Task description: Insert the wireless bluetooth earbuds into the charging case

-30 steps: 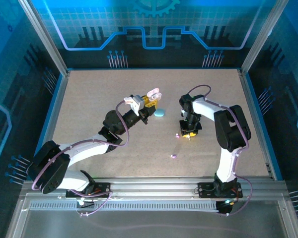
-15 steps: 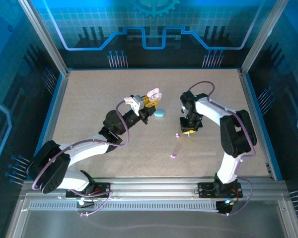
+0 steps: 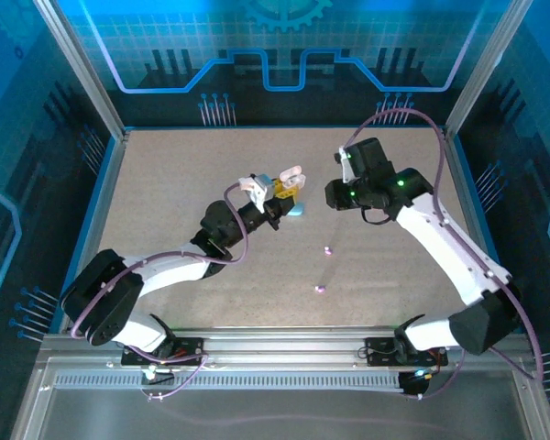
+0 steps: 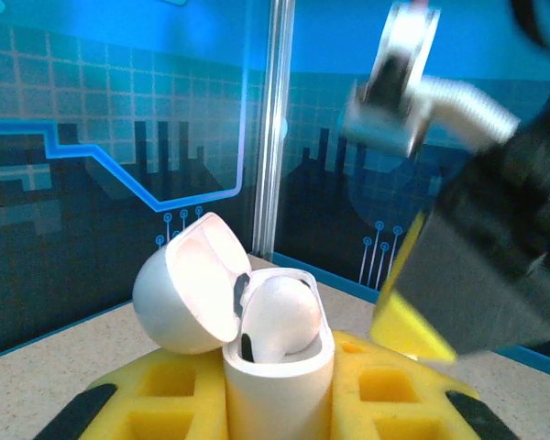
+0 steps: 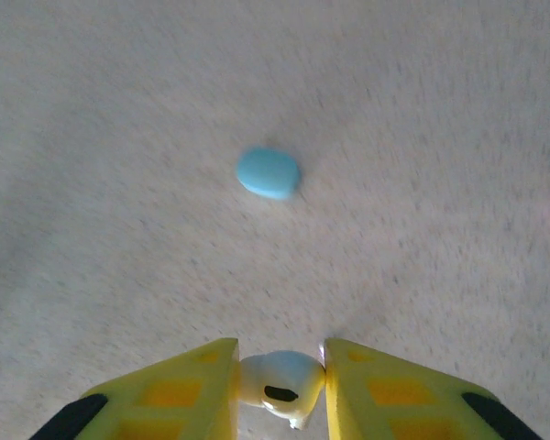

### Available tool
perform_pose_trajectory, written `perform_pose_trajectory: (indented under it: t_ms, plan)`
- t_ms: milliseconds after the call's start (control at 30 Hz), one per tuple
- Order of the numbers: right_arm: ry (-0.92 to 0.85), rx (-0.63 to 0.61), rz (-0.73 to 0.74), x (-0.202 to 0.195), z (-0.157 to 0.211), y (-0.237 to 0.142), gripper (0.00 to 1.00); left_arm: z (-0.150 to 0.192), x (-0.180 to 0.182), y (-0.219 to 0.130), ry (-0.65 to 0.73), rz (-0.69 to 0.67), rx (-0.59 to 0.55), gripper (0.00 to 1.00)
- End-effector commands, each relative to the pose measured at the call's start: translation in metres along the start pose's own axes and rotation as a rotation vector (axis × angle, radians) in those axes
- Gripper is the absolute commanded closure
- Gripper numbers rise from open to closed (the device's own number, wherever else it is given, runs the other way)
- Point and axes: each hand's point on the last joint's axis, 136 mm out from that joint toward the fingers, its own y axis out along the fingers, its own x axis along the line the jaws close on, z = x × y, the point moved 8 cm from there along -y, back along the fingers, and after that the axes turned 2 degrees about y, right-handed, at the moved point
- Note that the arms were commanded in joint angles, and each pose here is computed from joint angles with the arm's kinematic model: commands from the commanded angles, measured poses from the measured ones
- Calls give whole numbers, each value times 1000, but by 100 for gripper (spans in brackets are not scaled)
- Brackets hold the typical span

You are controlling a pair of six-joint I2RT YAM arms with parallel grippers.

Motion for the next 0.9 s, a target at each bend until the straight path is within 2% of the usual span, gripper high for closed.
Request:
perform_pose_trajectory:
  t_ms: [0,167,267,567,867]
  plan:
    - [-22,-136,-1,14,-15,-29,70,-13,-8,8,-19,48,-54,79]
    - [-54,-258,-65,33,-22,-56,70,-13,-11,9,-22,59,-55,78]
    - [-58,-290,-97,39,-24,-63,70,-12,-13,10,-22,69,-54,79]
    - [-79,-301,-178,56,-30,-63,70,-16,-21,11,-18,112,-55,78]
    - [-98,-293,-183,62,-32,-55,70,-18,-24,11,-17,149,-60,78]
